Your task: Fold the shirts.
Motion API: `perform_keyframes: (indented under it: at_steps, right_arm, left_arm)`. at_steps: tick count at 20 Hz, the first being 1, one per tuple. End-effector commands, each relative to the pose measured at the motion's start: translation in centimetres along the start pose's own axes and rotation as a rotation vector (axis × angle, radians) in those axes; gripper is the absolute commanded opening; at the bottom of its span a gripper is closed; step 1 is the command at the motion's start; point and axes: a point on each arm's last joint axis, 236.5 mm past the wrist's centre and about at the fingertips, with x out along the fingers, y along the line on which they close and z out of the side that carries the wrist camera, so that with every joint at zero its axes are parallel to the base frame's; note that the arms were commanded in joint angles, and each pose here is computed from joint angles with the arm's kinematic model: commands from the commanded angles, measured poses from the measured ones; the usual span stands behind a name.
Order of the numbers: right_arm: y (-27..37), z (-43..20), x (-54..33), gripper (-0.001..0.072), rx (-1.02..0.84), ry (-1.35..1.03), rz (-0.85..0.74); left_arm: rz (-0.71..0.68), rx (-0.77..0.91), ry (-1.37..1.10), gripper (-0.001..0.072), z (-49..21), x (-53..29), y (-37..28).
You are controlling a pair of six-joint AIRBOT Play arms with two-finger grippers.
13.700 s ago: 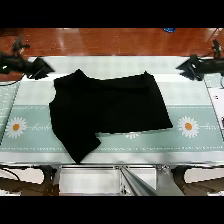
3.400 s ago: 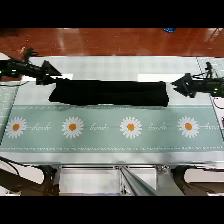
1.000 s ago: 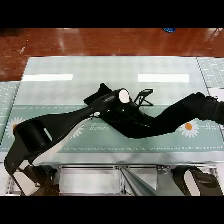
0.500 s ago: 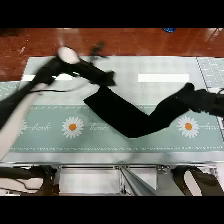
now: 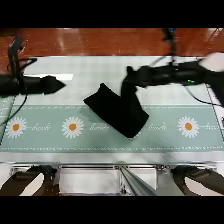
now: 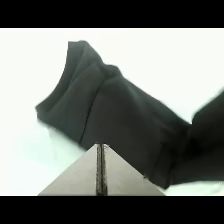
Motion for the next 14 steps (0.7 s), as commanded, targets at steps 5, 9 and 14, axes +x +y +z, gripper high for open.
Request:
perform_keyframes:
  at_steps: [5,9,14]
  right_arm:
    - [-5.3,-0.3,13.1,0.0018,0.021,0.154,-0.016]
    - [-7.5,0.1,14.4,0.0018,0.052,0.128,-0.049]
    - [-8.7,1.6,14.3,0.0018,0.055,0.068,-0.093]
  left_arm:
    - [0.022,-0.032,0.004,0.0026,-4.4,-0.2,1.5]
    - [0.015,-0.030,0.016,0.0026,-4.8,0.1,1.2]
    - [0.014,-0.038,0.019,0.0025,-5.0,0.3,1.4]
